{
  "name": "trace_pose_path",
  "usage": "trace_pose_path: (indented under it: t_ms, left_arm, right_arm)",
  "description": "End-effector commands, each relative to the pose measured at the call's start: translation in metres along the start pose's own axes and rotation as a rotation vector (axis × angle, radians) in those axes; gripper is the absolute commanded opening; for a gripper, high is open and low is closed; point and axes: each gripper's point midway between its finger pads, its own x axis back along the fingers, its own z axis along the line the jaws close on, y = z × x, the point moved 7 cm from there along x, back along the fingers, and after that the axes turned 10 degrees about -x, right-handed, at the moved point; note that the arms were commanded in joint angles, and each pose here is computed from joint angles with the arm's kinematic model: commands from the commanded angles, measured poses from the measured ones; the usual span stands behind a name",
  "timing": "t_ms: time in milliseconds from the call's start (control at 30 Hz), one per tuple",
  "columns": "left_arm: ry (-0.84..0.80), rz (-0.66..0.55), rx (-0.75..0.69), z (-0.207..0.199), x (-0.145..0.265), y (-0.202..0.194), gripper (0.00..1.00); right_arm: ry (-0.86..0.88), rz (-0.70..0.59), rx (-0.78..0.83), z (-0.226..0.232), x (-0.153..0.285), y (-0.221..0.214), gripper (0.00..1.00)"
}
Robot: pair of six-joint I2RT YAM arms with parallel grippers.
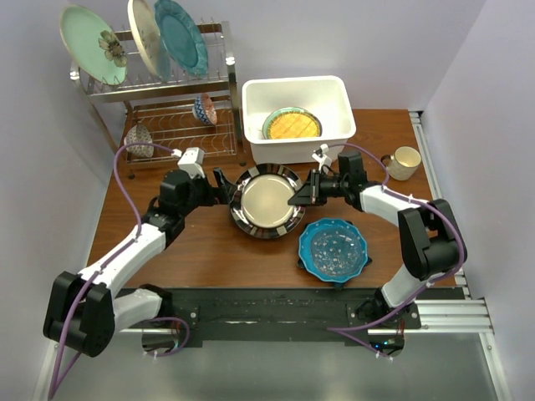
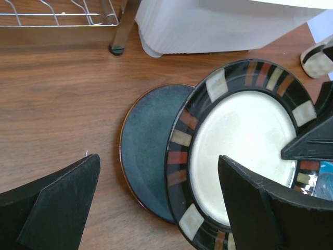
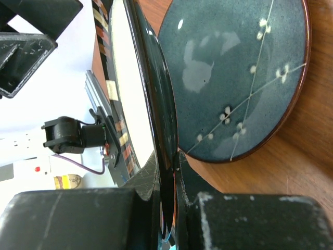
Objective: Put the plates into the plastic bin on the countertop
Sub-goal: Pick up the plate at the center of the board.
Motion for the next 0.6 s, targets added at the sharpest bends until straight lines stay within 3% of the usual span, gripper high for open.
trace_pose_path:
  t_ms: [0, 567]
  left_arm:
    - [0.051, -0.051, 0.029, 0.004, 0.003, 0.021, 1.0]
    - [0.14, -0.013, 0.074, 0.018, 0.0, 0.015, 1.0]
  right_arm:
    - [0.149, -0.039, 0.169, 0.056, 0.019, 0.02, 0.0]
    - [0.107, -0.057, 0.242, 0.088, 0.03, 0.044, 0.0]
